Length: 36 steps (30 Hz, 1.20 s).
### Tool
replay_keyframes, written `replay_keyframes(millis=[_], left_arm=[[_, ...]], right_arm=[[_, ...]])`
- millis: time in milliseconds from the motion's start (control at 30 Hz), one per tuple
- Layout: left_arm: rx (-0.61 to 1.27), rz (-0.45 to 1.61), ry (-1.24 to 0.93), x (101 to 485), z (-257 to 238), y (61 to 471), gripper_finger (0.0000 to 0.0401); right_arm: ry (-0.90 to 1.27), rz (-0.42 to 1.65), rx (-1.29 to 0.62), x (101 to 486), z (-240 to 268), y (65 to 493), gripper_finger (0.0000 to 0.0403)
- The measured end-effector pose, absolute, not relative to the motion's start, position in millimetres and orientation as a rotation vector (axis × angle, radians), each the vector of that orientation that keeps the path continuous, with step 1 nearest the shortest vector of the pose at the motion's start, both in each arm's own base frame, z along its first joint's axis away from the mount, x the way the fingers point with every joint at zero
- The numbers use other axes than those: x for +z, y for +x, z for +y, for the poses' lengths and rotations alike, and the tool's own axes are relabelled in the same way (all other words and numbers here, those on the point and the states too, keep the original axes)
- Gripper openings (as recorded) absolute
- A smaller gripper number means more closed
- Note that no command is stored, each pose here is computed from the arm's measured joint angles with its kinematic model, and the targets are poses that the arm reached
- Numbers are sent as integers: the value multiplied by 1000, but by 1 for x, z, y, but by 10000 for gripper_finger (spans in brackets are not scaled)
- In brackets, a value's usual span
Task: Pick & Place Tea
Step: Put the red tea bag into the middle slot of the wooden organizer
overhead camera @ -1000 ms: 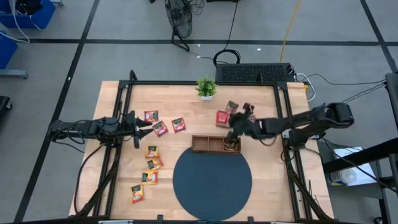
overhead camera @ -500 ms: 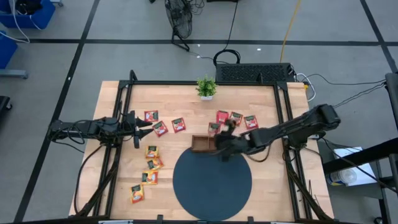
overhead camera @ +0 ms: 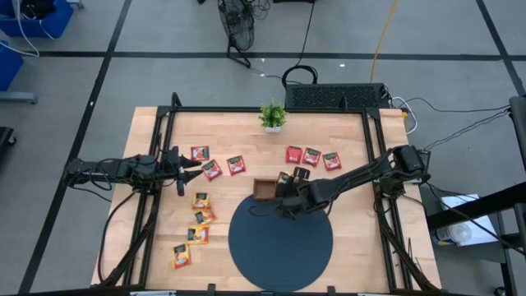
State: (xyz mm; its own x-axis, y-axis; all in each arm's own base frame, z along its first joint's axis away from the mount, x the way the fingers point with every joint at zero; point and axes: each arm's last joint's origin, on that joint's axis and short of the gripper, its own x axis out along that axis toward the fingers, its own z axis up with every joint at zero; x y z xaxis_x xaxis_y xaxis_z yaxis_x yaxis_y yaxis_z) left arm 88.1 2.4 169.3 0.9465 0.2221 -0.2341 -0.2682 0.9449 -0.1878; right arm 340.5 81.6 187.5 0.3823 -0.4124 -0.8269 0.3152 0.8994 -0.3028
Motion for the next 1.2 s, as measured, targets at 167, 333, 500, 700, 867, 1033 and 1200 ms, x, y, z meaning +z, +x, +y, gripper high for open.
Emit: replay_keyframes(millis=[167,333,500,700,867,1033,1200], left_arm=[[252,213,-220,169,2,88,161],[252,212,-220,169,2,88,161],[251,212,-220,169,2,88,161],[251,213,-220,169,2,88,161],[252,213,-220,169,2,88,161],[251,213,-220,169,2,88,161],[251,213,-220,169,2,88,161]], right_arm=[[-102,1095,-469,179,83,342,0],[-68,1100,-502,176,79,343,37],[-74,1082,-526,177,78,344,113],[-89,1069,-525,178,79,344,186],[-34,1108,-446,177,82,345,199],[-13,1110,-393,177,84,347,194],[-38,1102,-366,177,84,348,193]])
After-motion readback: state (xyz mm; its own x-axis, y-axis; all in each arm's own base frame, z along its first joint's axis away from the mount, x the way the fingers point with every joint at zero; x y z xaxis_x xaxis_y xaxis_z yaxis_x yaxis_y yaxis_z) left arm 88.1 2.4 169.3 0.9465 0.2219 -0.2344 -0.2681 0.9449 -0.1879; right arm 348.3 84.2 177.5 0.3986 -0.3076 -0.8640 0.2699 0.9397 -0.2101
